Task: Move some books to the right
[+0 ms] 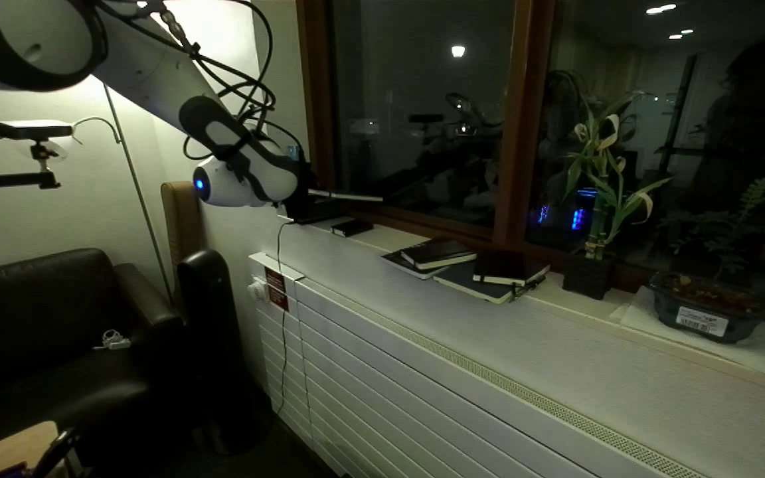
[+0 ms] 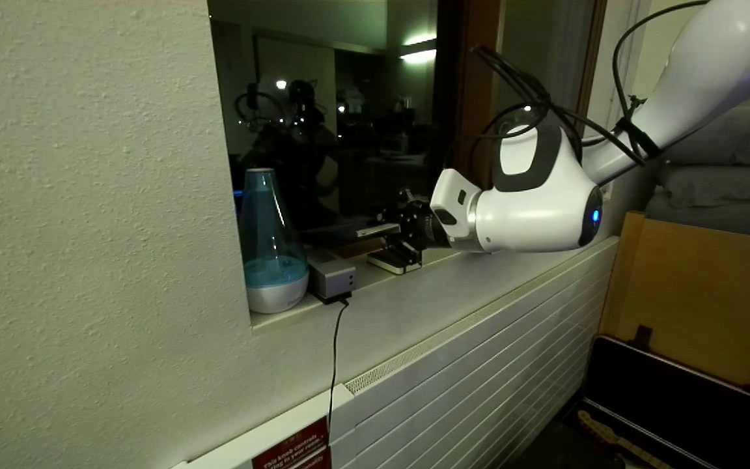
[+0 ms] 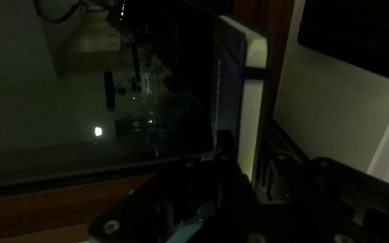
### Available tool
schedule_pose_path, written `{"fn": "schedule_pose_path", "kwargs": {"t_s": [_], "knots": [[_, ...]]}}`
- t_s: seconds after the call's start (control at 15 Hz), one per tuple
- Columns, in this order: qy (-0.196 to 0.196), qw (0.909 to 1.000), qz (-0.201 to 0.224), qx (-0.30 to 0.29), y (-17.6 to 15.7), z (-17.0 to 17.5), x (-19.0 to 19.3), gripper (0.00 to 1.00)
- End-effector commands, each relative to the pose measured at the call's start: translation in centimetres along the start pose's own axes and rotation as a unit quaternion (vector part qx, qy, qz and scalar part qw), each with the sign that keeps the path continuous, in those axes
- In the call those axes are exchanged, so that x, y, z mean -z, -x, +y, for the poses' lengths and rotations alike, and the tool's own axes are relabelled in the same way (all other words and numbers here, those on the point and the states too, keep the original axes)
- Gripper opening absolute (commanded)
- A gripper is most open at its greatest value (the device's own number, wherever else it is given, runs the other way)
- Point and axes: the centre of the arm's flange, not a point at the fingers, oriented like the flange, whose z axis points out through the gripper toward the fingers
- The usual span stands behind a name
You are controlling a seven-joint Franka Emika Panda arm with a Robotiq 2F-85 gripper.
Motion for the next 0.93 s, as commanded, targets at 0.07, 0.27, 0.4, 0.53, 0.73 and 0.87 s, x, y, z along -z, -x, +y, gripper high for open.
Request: {"fn": "schedule_pose_path", "kwargs": {"t_s": [0.07,0.27,0.4,0.53,0.73,0.87], "knots": [[-0.005,0.9998,-0.013,0.012,4.6,-0.1,2.0,0.05],[-0.01,0.9996,-0.025,0.012,5.9,-0.1,2.5,0.05],[-0.014,0.9995,-0.027,0.012,6.5,-0.3,3.0,0.05],[-0.02,0.9993,-0.029,0.012,6.8,-0.7,3.4,0.05],[-0.034,0.999,-0.027,0.011,6.7,-1.6,4.4,0.05],[-0.038,0.9989,-0.023,0.011,6.3,-1.9,5.0,0.05]]}}
